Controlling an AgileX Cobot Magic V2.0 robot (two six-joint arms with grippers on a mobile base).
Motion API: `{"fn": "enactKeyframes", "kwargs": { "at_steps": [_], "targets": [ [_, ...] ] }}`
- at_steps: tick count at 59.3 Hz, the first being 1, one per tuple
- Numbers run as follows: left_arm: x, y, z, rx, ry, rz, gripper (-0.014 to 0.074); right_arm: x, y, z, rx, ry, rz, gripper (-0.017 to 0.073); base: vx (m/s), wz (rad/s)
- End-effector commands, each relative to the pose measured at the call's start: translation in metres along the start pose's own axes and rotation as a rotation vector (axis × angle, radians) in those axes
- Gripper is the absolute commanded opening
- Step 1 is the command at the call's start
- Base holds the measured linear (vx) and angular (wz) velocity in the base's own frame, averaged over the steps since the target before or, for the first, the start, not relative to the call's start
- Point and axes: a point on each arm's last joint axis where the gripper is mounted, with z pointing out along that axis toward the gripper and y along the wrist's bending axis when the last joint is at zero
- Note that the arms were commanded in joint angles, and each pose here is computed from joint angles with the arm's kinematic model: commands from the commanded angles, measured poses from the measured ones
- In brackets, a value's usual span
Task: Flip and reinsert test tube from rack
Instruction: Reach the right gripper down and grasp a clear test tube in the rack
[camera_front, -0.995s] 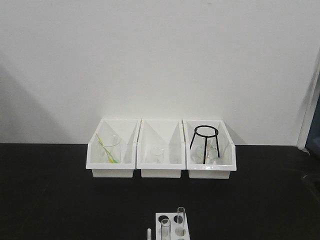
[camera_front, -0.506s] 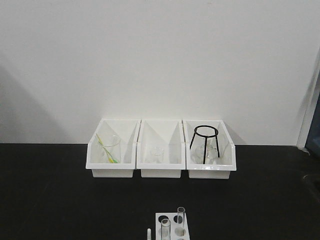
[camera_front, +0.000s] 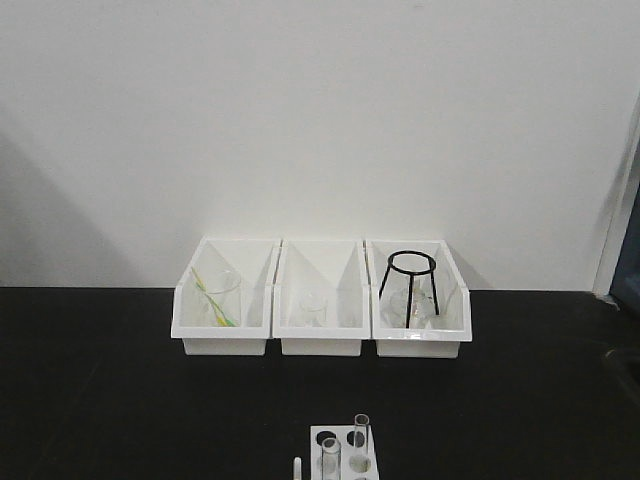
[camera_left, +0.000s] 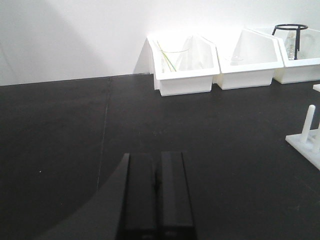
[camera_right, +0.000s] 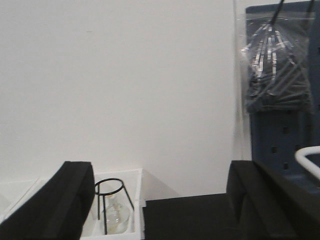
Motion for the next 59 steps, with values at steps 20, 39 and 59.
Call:
{"fn": "enactKeyframes", "kwargs": {
  "at_steps": [20,39,59],
  "targets": [
    [-0.009,-0.001,-0.001,0.013,-0.088,-0.014,-0.0006,0.101,0.076,-0.012,-0.568,0.065,-0.099,0.0475,0.00,0.00],
    [-0.009,-0.001,-0.001,0.013,-0.088,-0.014,-0.0006,0.132,0.137,0.022,-0.827,0.110,-0.174,0.0475,0.00,0.00],
    [-0.009,-0.001,-0.001,0.013,-0.088,-0.014,-0.0006,0.159,0.170,0.064,-0.875,0.091,-0.116,0.0475,0.00,0.00]
  ]
}}
